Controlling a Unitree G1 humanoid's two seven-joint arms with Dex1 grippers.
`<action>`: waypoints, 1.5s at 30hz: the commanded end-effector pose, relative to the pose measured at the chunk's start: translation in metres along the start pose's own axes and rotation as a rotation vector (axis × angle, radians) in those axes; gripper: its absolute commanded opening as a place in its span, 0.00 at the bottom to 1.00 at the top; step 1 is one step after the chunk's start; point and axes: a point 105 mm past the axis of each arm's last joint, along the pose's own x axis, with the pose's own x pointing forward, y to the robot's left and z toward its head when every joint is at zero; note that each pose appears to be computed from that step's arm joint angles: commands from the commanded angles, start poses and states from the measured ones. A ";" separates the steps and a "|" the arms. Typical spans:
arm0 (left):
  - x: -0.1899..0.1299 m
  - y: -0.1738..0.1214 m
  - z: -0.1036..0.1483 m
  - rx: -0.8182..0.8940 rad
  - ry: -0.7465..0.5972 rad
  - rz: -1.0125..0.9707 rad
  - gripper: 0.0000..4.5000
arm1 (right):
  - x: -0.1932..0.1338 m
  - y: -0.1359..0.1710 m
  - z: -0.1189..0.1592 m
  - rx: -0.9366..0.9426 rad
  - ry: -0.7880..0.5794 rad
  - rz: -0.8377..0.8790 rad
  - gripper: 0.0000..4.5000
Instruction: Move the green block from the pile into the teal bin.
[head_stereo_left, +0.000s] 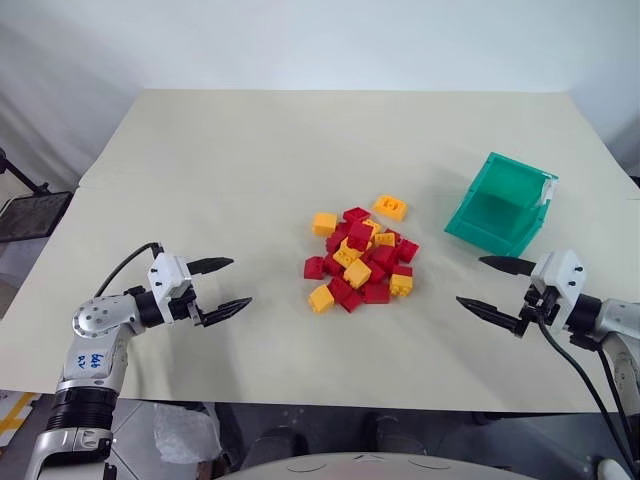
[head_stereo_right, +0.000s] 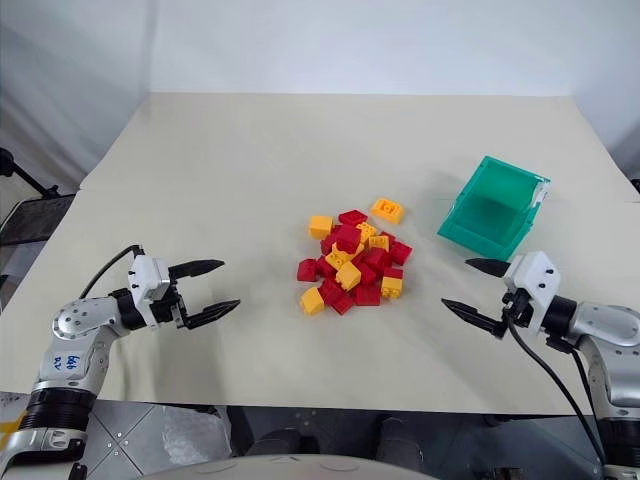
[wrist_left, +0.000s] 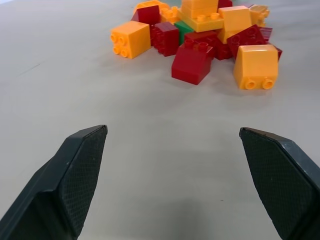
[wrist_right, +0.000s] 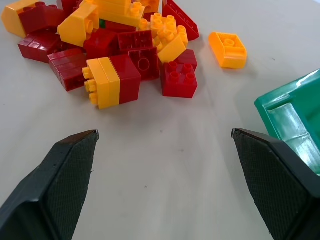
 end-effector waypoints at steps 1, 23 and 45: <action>0.003 0.001 0.010 0.017 -0.025 -0.003 1.00 | 0.001 0.000 0.009 -0.017 -0.032 -0.005 0.99; 0.021 -0.002 0.046 0.106 -0.201 -0.090 1.00 | 0.038 0.035 0.072 0.022 -0.060 0.073 0.40; 0.022 -0.022 0.052 0.088 -0.282 -0.115 1.00 | 0.173 0.075 0.075 0.167 -0.097 0.164 0.00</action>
